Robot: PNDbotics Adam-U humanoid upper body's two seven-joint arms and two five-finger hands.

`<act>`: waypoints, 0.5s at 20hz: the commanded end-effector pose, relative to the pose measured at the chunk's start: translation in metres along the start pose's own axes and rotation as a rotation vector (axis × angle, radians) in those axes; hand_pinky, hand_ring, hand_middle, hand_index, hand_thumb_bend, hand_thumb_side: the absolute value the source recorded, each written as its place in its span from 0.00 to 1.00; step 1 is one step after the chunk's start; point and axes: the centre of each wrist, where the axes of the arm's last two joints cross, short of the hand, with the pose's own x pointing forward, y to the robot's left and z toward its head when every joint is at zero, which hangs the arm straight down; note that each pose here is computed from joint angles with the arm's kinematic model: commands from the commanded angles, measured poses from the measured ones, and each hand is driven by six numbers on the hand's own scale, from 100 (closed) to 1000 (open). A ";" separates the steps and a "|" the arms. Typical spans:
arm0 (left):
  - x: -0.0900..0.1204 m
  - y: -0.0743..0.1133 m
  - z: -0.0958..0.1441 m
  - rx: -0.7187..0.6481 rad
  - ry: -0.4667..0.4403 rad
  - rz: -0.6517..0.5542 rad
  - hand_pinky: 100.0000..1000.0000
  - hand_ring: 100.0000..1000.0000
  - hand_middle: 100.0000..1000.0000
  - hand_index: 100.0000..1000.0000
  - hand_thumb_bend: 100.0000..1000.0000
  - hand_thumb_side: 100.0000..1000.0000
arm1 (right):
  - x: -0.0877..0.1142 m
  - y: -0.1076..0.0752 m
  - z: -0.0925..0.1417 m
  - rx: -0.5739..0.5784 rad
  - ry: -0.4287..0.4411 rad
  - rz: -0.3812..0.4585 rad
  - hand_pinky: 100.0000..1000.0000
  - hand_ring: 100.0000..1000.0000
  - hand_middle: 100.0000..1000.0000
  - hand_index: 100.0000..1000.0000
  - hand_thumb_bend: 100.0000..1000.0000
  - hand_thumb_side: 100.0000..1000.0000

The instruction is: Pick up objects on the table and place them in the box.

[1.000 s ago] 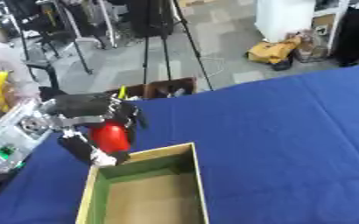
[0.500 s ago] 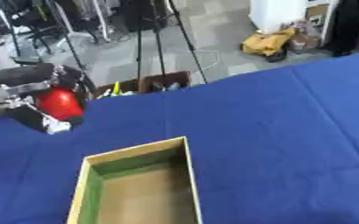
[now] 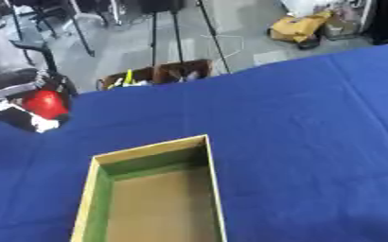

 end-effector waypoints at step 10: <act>-0.041 -0.020 0.023 -0.017 0.143 -0.057 0.24 0.54 0.66 0.34 0.00 0.17 | 0.008 0.006 -0.003 0.005 -0.054 0.016 0.19 0.34 0.28 0.54 0.21 0.69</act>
